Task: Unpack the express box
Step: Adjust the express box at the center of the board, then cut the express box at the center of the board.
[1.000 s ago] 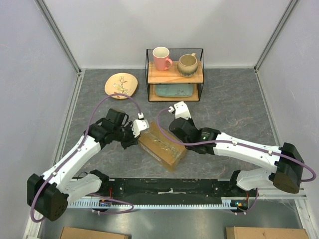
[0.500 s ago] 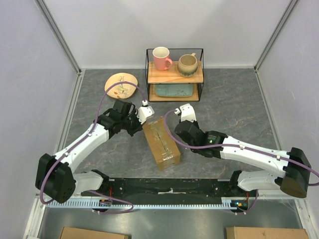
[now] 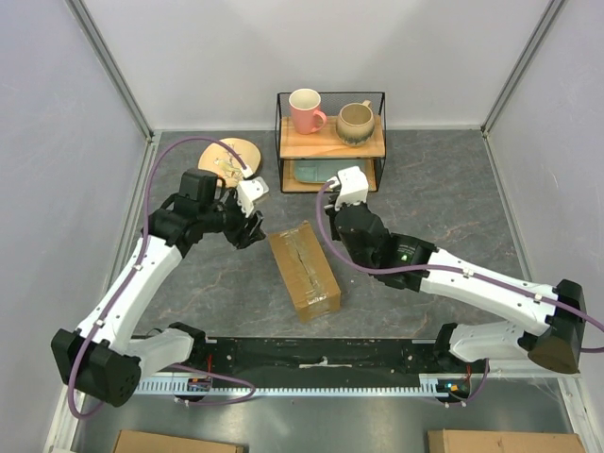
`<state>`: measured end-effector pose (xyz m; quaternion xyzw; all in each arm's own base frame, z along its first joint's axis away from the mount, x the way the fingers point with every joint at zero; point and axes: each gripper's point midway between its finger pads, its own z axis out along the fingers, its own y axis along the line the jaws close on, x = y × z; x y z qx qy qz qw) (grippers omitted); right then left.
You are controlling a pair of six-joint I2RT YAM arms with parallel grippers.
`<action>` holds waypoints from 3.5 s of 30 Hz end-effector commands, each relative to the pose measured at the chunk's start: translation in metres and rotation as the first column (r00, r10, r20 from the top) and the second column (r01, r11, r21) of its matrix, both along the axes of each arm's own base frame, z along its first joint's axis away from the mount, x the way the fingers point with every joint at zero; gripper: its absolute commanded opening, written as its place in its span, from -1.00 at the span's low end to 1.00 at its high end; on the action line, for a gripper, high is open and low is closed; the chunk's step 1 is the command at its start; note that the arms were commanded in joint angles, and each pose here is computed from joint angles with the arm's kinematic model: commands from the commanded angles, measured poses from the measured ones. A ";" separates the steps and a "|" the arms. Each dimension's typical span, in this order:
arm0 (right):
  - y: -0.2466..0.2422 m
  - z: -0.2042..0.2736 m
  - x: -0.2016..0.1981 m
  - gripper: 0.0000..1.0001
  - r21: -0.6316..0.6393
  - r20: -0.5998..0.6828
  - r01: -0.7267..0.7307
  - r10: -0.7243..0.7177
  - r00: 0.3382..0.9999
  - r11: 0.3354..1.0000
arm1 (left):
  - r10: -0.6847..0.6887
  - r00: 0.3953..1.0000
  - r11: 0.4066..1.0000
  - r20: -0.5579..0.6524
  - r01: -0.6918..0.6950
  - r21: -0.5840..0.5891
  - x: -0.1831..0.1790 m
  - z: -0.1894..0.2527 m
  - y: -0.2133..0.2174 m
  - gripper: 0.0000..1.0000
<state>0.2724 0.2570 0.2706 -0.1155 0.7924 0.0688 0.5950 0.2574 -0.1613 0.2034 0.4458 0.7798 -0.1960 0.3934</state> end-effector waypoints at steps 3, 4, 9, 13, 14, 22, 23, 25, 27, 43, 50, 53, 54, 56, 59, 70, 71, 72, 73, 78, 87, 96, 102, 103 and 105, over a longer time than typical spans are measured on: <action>0.047 0.043 0.004 -1.00 0.162 0.157 -0.108 0.082 0.984 0.981 | -0.011 0.993 0.994 -0.117 -0.002 -0.110 0.012 -0.005 -0.026 0.20; 0.053 0.044 -0.001 -1.00 0.168 0.173 -0.129 0.100 0.980 0.977 | -0.012 0.993 0.993 -0.114 -0.002 -0.117 0.016 -0.008 -0.028 0.19; 0.071 0.045 -0.010 -0.99 0.219 0.254 -0.191 0.134 0.958 0.957 | 0.005 0.987 0.995 -0.158 -0.020 -0.094 0.028 -0.031 -0.029 0.15; 0.085 0.036 -0.013 -1.00 0.224 0.258 -0.223 0.163 0.952 0.949 | 0.006 0.989 0.994 -0.149 -0.022 -0.103 0.033 -0.035 -0.031 0.14; 0.088 0.034 -0.013 -1.00 0.226 0.261 -0.231 0.169 0.950 0.946 | 0.004 0.989 0.994 -0.151 -0.020 -0.106 0.033 -0.035 -0.032 0.13; 0.101 0.001 -0.009 -1.00 0.208 0.243 -0.218 0.165 0.956 0.954 | -0.015 0.982 0.994 -0.189 -0.006 -0.109 0.031 -0.050 -0.034 -0.06; 0.102 0.000 -0.008 -1.00 0.214 0.247 -0.217 0.162 0.955 0.952 | -0.019 0.981 0.994 -0.192 -0.002 -0.105 0.030 -0.053 -0.034 -0.09; 0.104 -0.009 -0.007 -0.99 0.210 0.245 -0.216 0.163 0.956 0.953 | -0.021 0.980 0.995 -0.198 0.001 -0.103 0.027 -0.057 -0.033 -0.17; 0.105 -0.017 -0.005 -0.99 0.203 0.240 -0.203 0.152 0.959 0.958 | -0.022 0.978 0.995 -0.208 0.001 -0.102 0.026 -0.060 -0.032 -0.21; 0.111 -0.038 0.000 -0.99 0.192 0.249 -0.194 0.144 0.958 0.962 | -0.025 0.976 0.996 -0.217 0.006 -0.085 0.017 -0.072 -0.026 -0.30; 0.110 -0.047 0.001 -1.00 0.169 0.236 -0.191 0.148 0.960 0.967 | -0.020 0.977 0.997 -0.211 0.003 -0.080 0.017 -0.072 -0.024 -0.33; 0.108 -0.052 -0.001 -0.99 0.153 0.226 -0.194 0.157 0.962 0.969 | -0.018 0.978 0.997 -0.209 0.003 -0.075 0.018 -0.073 -0.024 -0.35; 0.107 -0.053 -0.001 -0.99 0.152 0.224 -0.194 0.157 0.962 0.969 | -0.020 0.978 0.997 -0.210 0.004 -0.076 0.018 -0.072 -0.024 -0.35; 0.105 -0.057 -0.003 -1.00 0.139 0.216 -0.194 0.162 0.963 0.971 | -0.021 0.977 0.997 -0.210 0.004 -0.078 0.017 -0.072 -0.024 -0.36; 0.101 -0.063 -0.005 -0.99 0.126 0.203 -0.199 0.171 0.964 0.972 | -0.020 0.977 0.997 -0.214 0.003 -0.079 0.017 -0.073 -0.024 -0.37; 0.102 -0.079 -0.010 -1.00 0.087 0.161 -0.228 0.212 0.964 0.970 | -0.020 0.975 0.997 -0.220 0.003 -0.079 0.016 -0.074 -0.024 -0.40; 0.103 -0.081 -0.011 -1.00 0.087 0.154 -0.233 0.218 0.964 0.969 | -0.021 0.975 0.997 -0.219 0.003 -0.080 0.016 -0.073 -0.025 -0.40; 0.103 -0.082 -0.012 -0.99 0.087 0.149 -0.236 0.222 0.964 0.968 | -0.018 0.975 0.997 -0.221 0.000 -0.081 0.017 -0.073 -0.024 -0.41; 0.104 -0.083 -0.012 -0.99 0.095 0.144 -0.237 0.222 0.964 0.967 | -0.016 0.976 0.997 -0.219 -0.002 -0.081 0.017 -0.072 -0.024 -0.41; 0.100 -0.086 -0.018 -0.99 0.096 0.112 -0.243 0.232 0.966 0.965 | 0.000 0.975 0.997 -0.224 -0.017 -0.071 0.019 -0.074 -0.023 -0.48; 0.090 -0.089 -0.039 -1.00 0.069 0.051 -0.210 0.207 0.977 0.975 | 0.036 0.971 0.997 -0.238 -0.049 -0.052 0.023 -0.079 -0.022 -0.96; 0.088 -0.086 -0.054 -1.00 0.059 -0.012 -0.158 0.159 0.987 0.986 | 0.064 0.973 0.998 -0.224 -0.067 -0.010 0.023 -0.083 -0.019 -0.96; 0.093 -0.085 -0.073 -1.00 0.075 -0.045 -0.155 0.159 0.986 0.985 | 0.090 0.972 0.996 -0.218 -0.087 0.021 0.023 -0.087 -0.016 -0.96; 0.089 -0.086 -0.075 -0.99 0.059 -0.048 -0.150 0.153 0.987 0.987 | 0.092 0.973 0.996 -0.213 -0.088 0.026 0.023 -0.087 -0.015 -0.96; 0.090 -0.085 -0.085 -0.99 0.061 -0.055 -0.163 0.166 0.985 0.985 | 0.106 0.972 0.994 -0.210 -0.100 0.041 0.024 -0.089 -0.013 -0.96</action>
